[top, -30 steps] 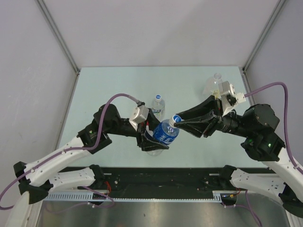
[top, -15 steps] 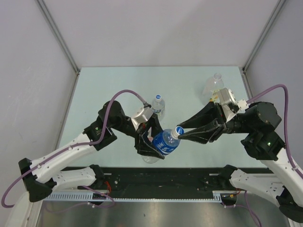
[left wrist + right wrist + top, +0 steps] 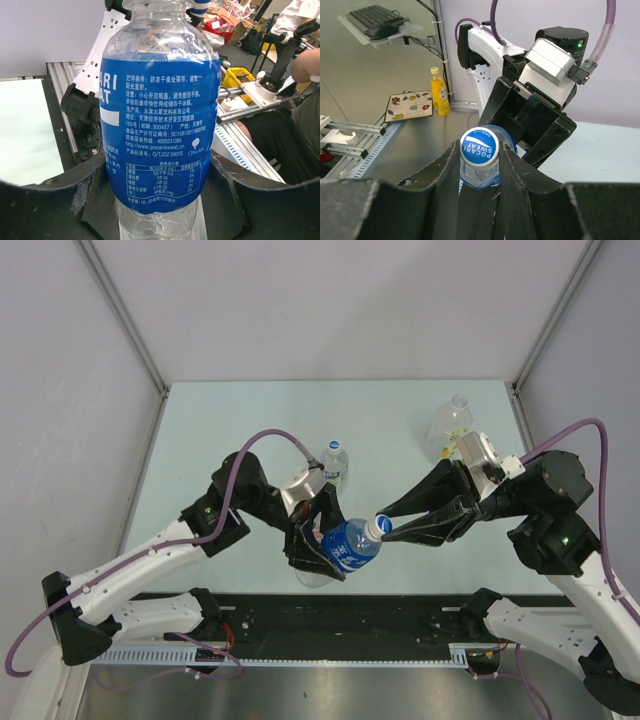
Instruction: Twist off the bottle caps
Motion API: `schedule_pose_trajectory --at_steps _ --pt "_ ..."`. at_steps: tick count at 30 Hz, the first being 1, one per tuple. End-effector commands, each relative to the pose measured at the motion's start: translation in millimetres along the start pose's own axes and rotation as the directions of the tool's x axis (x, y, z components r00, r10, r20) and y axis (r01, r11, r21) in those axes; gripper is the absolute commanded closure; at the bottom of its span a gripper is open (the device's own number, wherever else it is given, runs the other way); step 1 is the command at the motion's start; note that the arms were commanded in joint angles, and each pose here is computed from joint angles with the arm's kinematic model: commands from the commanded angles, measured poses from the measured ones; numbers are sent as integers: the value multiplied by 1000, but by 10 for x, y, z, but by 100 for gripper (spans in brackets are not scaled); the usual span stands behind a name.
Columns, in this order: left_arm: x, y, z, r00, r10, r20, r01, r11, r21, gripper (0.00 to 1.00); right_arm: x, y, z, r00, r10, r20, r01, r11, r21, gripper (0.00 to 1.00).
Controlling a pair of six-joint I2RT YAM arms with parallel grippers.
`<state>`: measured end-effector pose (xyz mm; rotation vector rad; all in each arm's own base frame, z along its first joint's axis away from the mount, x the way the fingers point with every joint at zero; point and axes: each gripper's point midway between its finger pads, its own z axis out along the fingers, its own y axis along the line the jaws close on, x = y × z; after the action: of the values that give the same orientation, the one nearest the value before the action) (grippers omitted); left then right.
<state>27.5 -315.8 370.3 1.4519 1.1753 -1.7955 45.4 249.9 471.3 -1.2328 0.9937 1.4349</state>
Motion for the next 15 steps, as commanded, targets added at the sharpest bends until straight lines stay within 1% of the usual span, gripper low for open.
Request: schedule_pose_trajectory --at_steps 1,2,3,5,6,8,9,12,13,15 --pt "-413 -112 -46 975 211 69 -209 978 -23 100 160 29 -29 993 105 -52 -106 994 -12 97" --pt "-422 -71 -52 974 213 72 -210 976 -52 100 134 -38 -37 994 107 -38 -106 994 25 96" --pt "-411 -44 -63 974 218 64 -213 974 -72 100 105 -54 -47 994 103 -27 -102 994 42 82" --pt "-420 6 -79 972 226 62 -218 969 -112 100 42 -100 -61 994 109 -1 -108 991 80 65" --pt "-400 40 -87 973 226 54 -217 967 -130 100 15 -130 -78 994 108 10 -108 989 102 49" --pt "-395 89 -102 972 230 50 -219 962 -162 100 -63 -151 -95 994 104 40 -109 986 129 39" --pt "-404 120 -118 970 240 49 -227 956 -188 100 -101 -166 -111 994 100 51 -107 983 147 33" --pt "-426 169 -144 965 258 53 -240 943 -229 100 -212 -190 -146 993 83 84 -98 977 192 23" --pt "-386 188 -154 969 242 44 -224 945 -239 100 -235 -212 -154 993 80 91 -98 974 206 22" --pt "-383 243 -174 968 247 42 -227 935 -272 100 -325 -279 -201 990 66 123 -97 957 273 19"
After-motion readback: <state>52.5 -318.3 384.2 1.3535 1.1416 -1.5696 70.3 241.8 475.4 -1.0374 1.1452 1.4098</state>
